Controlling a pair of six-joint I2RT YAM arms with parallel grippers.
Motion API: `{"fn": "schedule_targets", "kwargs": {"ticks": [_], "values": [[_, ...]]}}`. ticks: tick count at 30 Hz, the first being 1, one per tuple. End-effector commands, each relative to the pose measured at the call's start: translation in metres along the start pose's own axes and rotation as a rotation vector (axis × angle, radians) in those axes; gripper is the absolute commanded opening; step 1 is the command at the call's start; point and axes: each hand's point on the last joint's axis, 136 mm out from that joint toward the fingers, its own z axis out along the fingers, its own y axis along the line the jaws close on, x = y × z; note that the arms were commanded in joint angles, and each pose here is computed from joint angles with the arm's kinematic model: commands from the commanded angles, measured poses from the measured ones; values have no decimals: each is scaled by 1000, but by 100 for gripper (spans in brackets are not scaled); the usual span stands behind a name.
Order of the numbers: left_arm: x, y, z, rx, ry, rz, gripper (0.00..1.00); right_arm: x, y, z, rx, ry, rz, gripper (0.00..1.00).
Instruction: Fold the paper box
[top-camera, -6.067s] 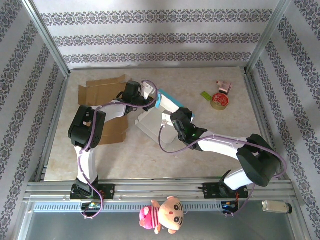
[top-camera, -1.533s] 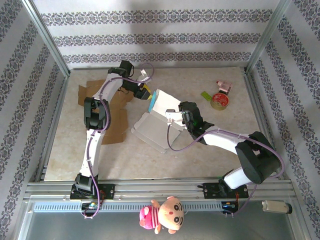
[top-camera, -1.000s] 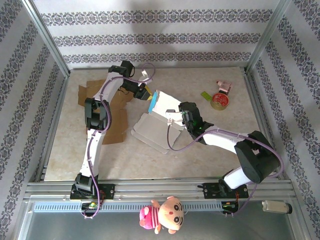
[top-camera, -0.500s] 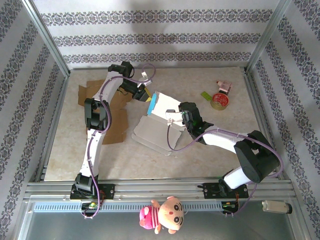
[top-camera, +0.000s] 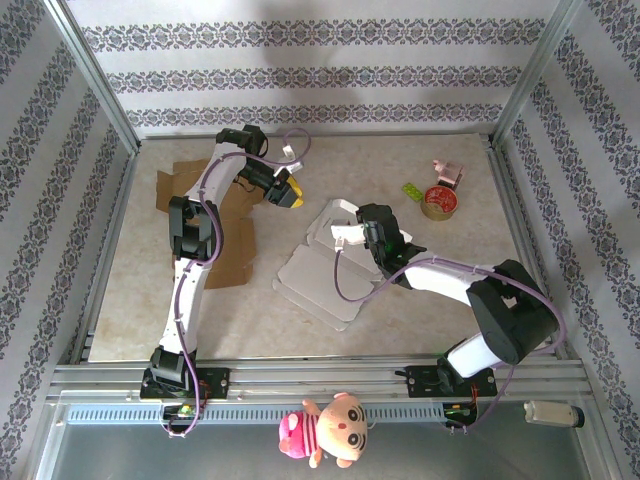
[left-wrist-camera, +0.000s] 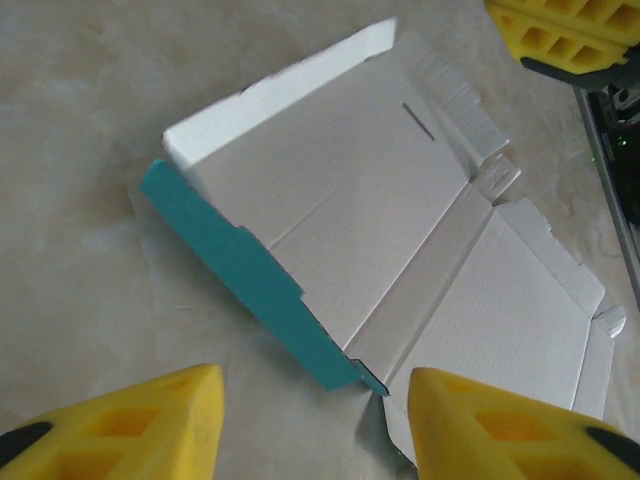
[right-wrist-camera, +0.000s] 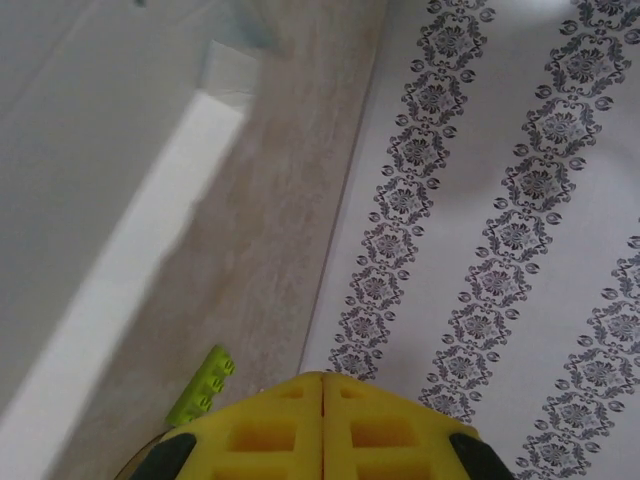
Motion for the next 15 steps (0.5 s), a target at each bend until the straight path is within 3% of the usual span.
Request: {"fn": "schedule_targets", "kwargs": {"ticks": [1, 5, 6, 8, 9, 10, 12, 15], "values": [[-22, -5, -8, 13, -83, 1, 55, -2, -23, 3, 69, 12, -7, 8], [-24, 11, -6, -55, -73, -64, 56, -1, -29, 3, 78, 14, -13, 9], [-25, 18, -6, -85, -78, -100, 56, 2, -33, 4, 70, 23, 50, 14], [-34, 24, -10, -122, -103, -177, 57, 15, -28, 3, -151, 83, 305, 30], [-39, 27, -14, -154, -118, -235, 57, 15, -16, -8, -401, 82, 483, 35], [-43, 31, -17, -204, -133, -292, 58, 15, -14, -13, -556, 100, 672, 43], [-47, 35, -23, -336, -172, -387, 61, 26, -10, -7, -699, 177, 933, 56], [-42, 15, -31, -422, -271, -487, 63, 37, 8, 5, -826, 235, 1085, 67]]}}
